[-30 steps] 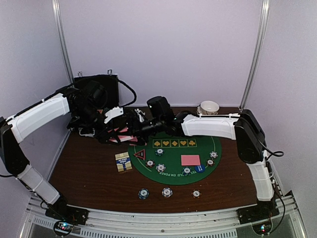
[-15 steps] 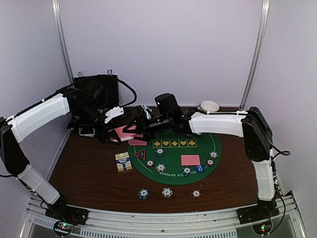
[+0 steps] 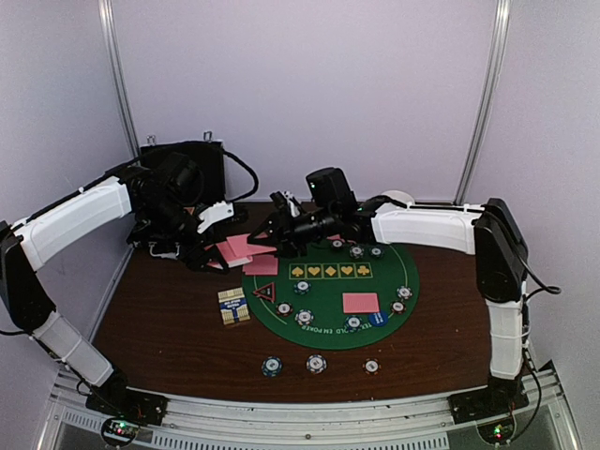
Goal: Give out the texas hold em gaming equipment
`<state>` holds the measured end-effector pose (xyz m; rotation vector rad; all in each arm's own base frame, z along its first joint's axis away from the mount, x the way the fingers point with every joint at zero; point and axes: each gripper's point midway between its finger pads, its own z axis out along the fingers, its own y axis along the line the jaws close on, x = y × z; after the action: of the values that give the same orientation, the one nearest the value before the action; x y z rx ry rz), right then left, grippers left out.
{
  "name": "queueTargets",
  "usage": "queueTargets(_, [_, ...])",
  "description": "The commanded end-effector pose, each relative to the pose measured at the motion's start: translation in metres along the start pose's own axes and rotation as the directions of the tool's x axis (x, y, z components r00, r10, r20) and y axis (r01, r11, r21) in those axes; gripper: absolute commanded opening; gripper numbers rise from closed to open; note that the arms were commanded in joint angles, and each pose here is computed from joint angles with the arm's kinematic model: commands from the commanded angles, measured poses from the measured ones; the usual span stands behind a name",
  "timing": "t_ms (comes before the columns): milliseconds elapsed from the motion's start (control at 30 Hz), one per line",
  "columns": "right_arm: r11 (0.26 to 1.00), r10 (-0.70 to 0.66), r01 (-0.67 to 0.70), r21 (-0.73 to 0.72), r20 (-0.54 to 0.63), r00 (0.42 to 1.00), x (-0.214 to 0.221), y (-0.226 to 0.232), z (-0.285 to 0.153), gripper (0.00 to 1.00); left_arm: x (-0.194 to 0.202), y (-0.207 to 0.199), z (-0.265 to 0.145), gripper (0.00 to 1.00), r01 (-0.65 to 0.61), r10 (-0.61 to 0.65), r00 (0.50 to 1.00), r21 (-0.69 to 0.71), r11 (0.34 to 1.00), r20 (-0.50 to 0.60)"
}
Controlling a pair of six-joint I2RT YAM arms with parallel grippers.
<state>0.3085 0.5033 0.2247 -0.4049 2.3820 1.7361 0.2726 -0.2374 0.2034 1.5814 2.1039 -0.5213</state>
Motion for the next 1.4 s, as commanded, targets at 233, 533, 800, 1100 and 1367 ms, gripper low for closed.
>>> queueTargets(233, [0.998, -0.007, 0.008, -0.063, 0.012, 1.000, -0.001, 0.034, -0.019, 0.17, -0.012, 0.000, -0.009, 0.04, -0.023, 0.024, 0.998, -0.015, 1.000, 0.053])
queueTargets(533, [0.999, -0.013, 0.016, -0.043, 0.060, 0.998, -0.018, 0.035, -0.054, 0.03, -0.011, 0.000, -0.010, 0.04, -0.025, 0.025, 0.998, -0.019, 1.000, 0.049])
queueTargets(800, [1.000, 0.024, -0.025, 0.003, 0.164, 0.986, -0.067, -0.001, -0.104, 0.00, -0.011, 0.001, -0.009, 0.03, -0.024, 0.024, 0.998, -0.018, 1.000, 0.050])
queueTargets(1100, [0.951, 0.033, -0.114, 0.287, 0.273, 0.961, -0.139, -0.138, -0.142, 0.00, -0.015, 0.003, -0.010, 0.03, -0.022, 0.023, 0.998, -0.019, 1.000, 0.056])
queueTargets(1367, [0.895, 0.016, -0.174, 0.410, 0.362, 0.932, -0.182, -0.230, -0.151, 0.00, -0.013, -0.001, -0.010, 0.03, -0.018, 0.018, 0.998, -0.008, 1.000, 0.055])
